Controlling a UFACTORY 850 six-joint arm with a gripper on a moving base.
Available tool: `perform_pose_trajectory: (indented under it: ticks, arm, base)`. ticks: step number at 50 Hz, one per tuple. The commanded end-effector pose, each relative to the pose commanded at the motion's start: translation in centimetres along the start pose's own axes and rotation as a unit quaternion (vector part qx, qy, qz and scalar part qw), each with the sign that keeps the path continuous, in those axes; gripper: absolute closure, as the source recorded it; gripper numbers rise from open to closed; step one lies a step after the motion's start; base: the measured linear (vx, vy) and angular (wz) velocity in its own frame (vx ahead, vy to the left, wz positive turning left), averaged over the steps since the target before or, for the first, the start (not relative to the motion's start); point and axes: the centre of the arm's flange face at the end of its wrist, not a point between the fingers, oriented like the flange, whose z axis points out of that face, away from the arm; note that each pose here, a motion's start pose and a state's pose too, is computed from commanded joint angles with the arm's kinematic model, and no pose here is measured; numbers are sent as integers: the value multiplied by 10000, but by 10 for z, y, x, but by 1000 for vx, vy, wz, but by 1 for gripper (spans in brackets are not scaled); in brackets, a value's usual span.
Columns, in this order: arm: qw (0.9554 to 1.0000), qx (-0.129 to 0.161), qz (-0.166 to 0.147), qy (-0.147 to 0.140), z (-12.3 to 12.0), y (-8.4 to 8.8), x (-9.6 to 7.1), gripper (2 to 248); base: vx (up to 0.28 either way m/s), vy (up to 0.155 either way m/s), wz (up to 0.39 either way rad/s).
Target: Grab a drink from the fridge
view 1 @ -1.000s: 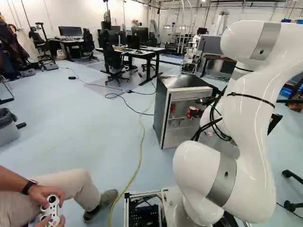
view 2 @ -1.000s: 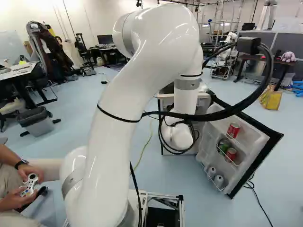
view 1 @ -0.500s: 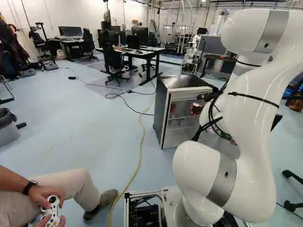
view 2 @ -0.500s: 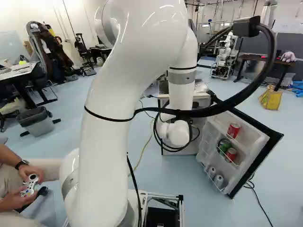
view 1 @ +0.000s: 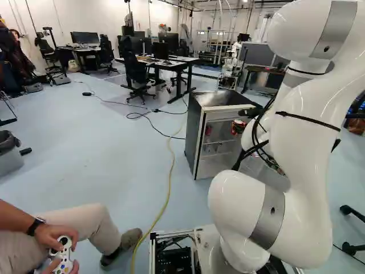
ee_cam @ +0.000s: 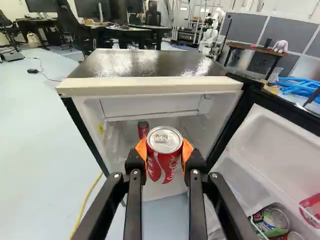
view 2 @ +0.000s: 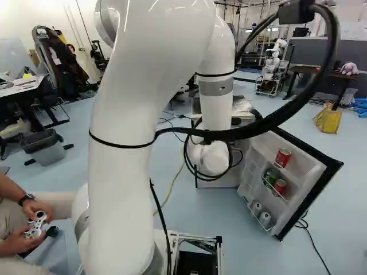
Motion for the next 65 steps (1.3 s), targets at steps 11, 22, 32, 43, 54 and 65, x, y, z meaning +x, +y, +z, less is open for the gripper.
perform_pose_trajectory:
  ticks: [11,22,32,43,54,65]
  arm:
    - [10000,-7,-79,-5,0,0,10,162]
    - [9998,-14,-159,-70,0,1,20,162]
    - [9996,-23,-231,-134,0,1,28,162]
    - [9995,-34,-309,-117,0,2,39,162]
    - [9992,-42,-385,-3,1,2,51,162]
    - [9988,-46,-464,122,2,2,64,162]
  base:
    - [0,0,0]
    - [0,0,0]
    - [0,0,0]
    - [0,0,0]
    - [0,0,0]
    - [0,0,0]
